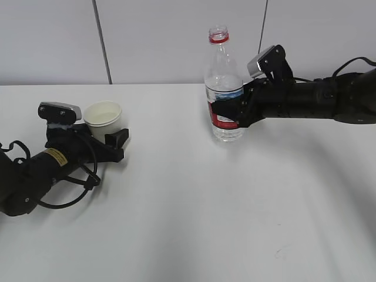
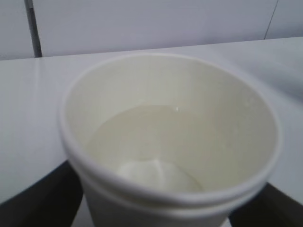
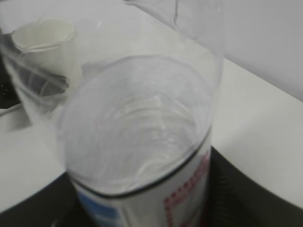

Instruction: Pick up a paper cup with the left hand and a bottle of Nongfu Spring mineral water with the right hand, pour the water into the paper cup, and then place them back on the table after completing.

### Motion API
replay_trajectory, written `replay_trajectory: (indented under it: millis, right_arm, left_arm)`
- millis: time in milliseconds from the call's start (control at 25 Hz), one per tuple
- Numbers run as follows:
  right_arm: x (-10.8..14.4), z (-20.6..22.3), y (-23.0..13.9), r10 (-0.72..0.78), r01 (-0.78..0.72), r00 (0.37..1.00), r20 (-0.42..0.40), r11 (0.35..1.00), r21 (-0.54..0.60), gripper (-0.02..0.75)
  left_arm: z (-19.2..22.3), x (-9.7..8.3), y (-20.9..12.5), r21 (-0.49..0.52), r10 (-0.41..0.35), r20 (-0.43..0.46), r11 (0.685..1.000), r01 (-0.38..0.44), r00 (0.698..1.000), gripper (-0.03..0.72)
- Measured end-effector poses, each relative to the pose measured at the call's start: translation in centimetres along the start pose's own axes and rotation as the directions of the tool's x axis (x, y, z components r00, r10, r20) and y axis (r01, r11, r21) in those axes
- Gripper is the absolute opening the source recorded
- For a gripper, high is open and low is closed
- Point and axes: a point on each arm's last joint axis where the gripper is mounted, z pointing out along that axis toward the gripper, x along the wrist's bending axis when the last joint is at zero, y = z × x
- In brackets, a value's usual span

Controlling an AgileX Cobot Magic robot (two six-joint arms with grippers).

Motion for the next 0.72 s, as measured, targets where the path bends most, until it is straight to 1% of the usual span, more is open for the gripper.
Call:
replay_trajectory:
  millis: [120, 320, 520, 720]
  right_arm:
    - [0.0, 0.0, 0.0, 0.0, 0.0, 1.0, 0.002, 1.0, -0.004, 0.409]
    - [-0.1, 0.0, 0.1, 0.002, -0.002, 1.0, 0.006, 1.0, -0.008, 0.409]
    - [-0.1, 0.0, 0.1, 0.002, -0.002, 1.0, 0.007, 1.0, -0.009, 0.409]
    - [-0.1, 0.0, 0.1, 0.009, -0.008, 1.0, 0.011, 1.0, -0.013, 0.41]
  left_arm:
    - [0.0, 0.0, 0.0, -0.001, -0.001, -0.003, 1.0, 0.001, 1.0, 0.547]
    - [-0.1, 0.0, 0.1, 0.0, -0.003, -0.005, 1.0, 0.003, 1.0, 0.589]
    - [-1.2, -0.1, 0.8, -0.004, -0.013, -0.027, 1.0, 0.013, 1.0, 0.594]
    - [-2.5, -0.5, 0.6, 0.024, -0.02, -0.03, 1.0, 0.02, 0.999, 0.594]
